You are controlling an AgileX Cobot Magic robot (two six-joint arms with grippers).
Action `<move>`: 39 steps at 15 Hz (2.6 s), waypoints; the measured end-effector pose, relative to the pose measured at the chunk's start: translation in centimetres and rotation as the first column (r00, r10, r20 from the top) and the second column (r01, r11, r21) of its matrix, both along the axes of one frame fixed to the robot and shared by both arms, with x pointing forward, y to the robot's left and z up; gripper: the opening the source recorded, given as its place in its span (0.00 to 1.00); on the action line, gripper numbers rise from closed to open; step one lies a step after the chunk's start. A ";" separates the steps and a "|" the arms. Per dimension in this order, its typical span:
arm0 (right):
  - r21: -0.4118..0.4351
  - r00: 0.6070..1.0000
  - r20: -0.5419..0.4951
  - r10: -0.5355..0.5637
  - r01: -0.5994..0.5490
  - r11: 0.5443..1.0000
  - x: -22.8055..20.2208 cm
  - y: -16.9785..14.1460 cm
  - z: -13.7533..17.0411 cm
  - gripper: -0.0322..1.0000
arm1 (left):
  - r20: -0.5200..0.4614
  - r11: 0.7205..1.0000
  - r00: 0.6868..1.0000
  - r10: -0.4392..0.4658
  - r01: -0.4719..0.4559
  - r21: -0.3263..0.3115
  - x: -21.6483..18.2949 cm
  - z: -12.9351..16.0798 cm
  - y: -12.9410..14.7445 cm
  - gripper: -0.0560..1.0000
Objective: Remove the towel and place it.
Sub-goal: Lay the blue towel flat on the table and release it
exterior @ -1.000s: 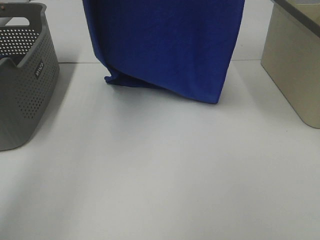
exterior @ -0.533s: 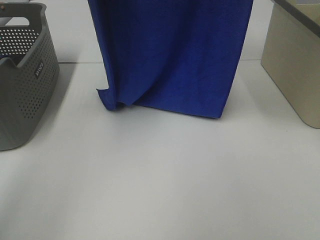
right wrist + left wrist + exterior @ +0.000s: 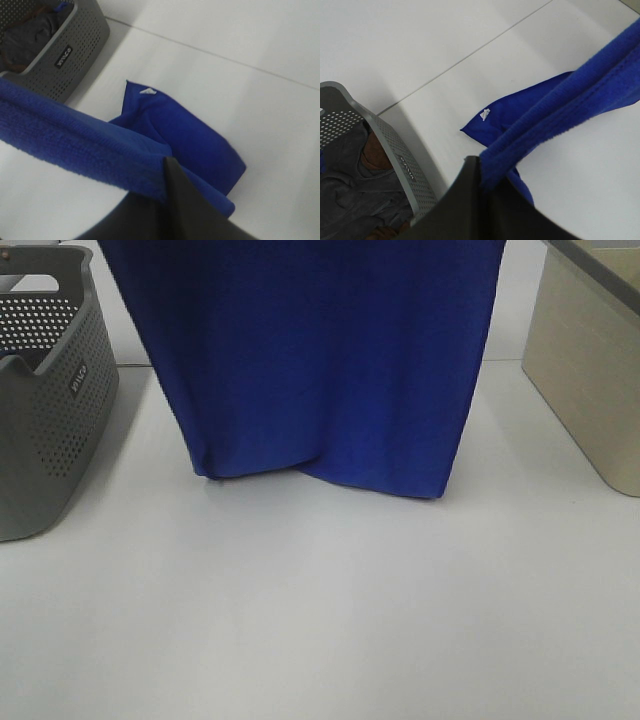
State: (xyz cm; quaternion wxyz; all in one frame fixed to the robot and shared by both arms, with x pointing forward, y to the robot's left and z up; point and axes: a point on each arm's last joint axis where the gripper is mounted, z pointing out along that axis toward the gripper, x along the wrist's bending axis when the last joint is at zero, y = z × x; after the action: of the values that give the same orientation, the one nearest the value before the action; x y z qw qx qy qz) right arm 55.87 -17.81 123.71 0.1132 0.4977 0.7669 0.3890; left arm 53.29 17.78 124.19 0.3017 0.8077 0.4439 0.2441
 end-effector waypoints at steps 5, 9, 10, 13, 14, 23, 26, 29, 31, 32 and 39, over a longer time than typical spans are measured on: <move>0.043 0.993 -0.116 0.029 -0.025 0.999 -4.0 -0.5 -2.1 0.05 | -0.094 0.999 0.995 -0.029 0.027 -0.026 -3.8 -2.1 0.9 0.05; 0.057 0.976 -0.213 0.041 -0.029 0.998 -5.6 -0.7 -4.5 0.05 | -0.190 0.997 0.980 -0.055 0.045 -0.060 -5.9 -4.5 1.2 0.05; 0.066 0.967 -0.249 0.046 -0.031 0.997 -6.2 -0.7 -5.5 0.05 | -0.209 0.997 0.976 -0.059 0.046 -0.066 -6.7 -5.1 1.4 0.05; 0.065 0.941 -0.336 0.048 -0.027 0.997 -8.8 -1.2 -8.1 0.05 | -0.260 0.987 0.960 -0.106 0.070 -0.141 -9.5 -6.2 1.7 0.05; 0.066 0.936 -0.349 0.048 -0.026 0.997 -9.7 -1.5 -8.6 0.05 | -0.281 0.983 0.952 -0.123 0.078 -0.166 -10.4 -6.8 1.7 0.05; -0.009 0.840 -0.542 0.011 -0.019 1.000 -15.3 -3.2 -16.1 0.05 | -0.608 0.966 0.751 -0.257 0.218 -0.139 -15.6 -17.2 -1.4 0.05; -0.032 0.773 -0.634 -0.004 -0.021 0.999 -16.6 -3.5 -19.2 0.05 | -0.682 0.963 0.684 -0.259 0.237 -0.128 -17.4 -19.5 -2.3 0.05; -0.062 0.716 -0.697 -0.024 -0.027 0.998 -17.7 -3.9 -21.5 0.05 | -0.772 0.958 0.586 -0.247 0.267 -0.104 -18.3 -22.9 -4.0 0.05; -0.091 0.697 -0.716 -0.039 -0.037 0.995 -18.1 -4.2 -22.4 0.05 | -0.806 0.966 0.558 -0.199 0.251 -0.065 -17.5 -25.3 -5.0 0.05; -0.107 0.677 -0.734 -0.049 -0.044 0.993 -18.0 -4.3 -23.0 0.05 | -0.817 0.968 0.549 -0.179 0.246 -0.047 -17.1 -26.3 -5.5 0.05; -0.166 0.469 -0.879 -0.090 -0.123 0.978 -16.0 -3.8 -28.1 0.05 | -0.899 0.957 0.418 -0.134 0.291 -0.008 -16.5 -30.5 -6.7 0.05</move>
State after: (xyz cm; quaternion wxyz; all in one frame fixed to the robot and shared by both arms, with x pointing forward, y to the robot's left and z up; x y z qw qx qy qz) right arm 39.84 -21.64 95.64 -0.2512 0.6045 0.7559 -0.0037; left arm 36.79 11.03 93.65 -0.0093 0.8842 0.4097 -0.2240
